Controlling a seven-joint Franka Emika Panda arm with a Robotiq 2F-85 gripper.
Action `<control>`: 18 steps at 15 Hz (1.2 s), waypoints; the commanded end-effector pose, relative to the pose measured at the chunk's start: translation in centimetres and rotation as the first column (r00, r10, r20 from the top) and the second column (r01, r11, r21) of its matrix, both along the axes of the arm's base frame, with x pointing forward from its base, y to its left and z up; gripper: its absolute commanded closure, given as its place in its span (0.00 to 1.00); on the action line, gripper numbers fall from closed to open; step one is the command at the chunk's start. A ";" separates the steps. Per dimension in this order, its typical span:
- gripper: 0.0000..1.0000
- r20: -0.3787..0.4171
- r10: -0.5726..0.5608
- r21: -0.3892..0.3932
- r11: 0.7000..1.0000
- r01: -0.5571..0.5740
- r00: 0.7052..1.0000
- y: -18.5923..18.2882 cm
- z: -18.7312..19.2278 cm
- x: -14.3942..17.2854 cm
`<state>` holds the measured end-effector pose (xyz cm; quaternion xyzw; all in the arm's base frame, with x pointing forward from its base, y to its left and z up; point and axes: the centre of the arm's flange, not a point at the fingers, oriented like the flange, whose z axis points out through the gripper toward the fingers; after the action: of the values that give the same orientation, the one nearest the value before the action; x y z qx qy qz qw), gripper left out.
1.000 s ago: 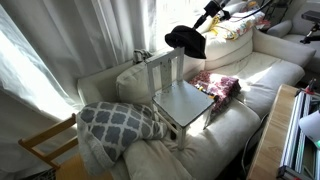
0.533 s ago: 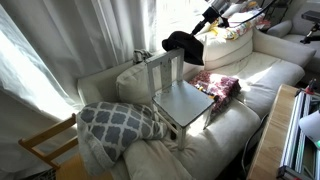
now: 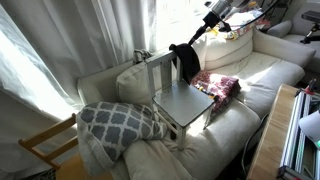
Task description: Hang the black hat on the backrest of the white chair
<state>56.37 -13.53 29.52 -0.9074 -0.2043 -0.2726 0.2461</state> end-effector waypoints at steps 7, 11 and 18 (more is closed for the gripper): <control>0.00 0.031 0.038 -0.089 0.995 -0.035 0.999 -3.3 5.4 1.2; 0.00 0.069 0.131 -0.198 0.973 -0.115 0.989 -6.4 13.0 2.8; 0.00 -0.084 0.158 -0.353 0.919 -0.178 0.984 -10.3 20.8 3.0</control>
<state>58.99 -22.25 48.52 -0.9060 -0.3254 -0.2479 0.1090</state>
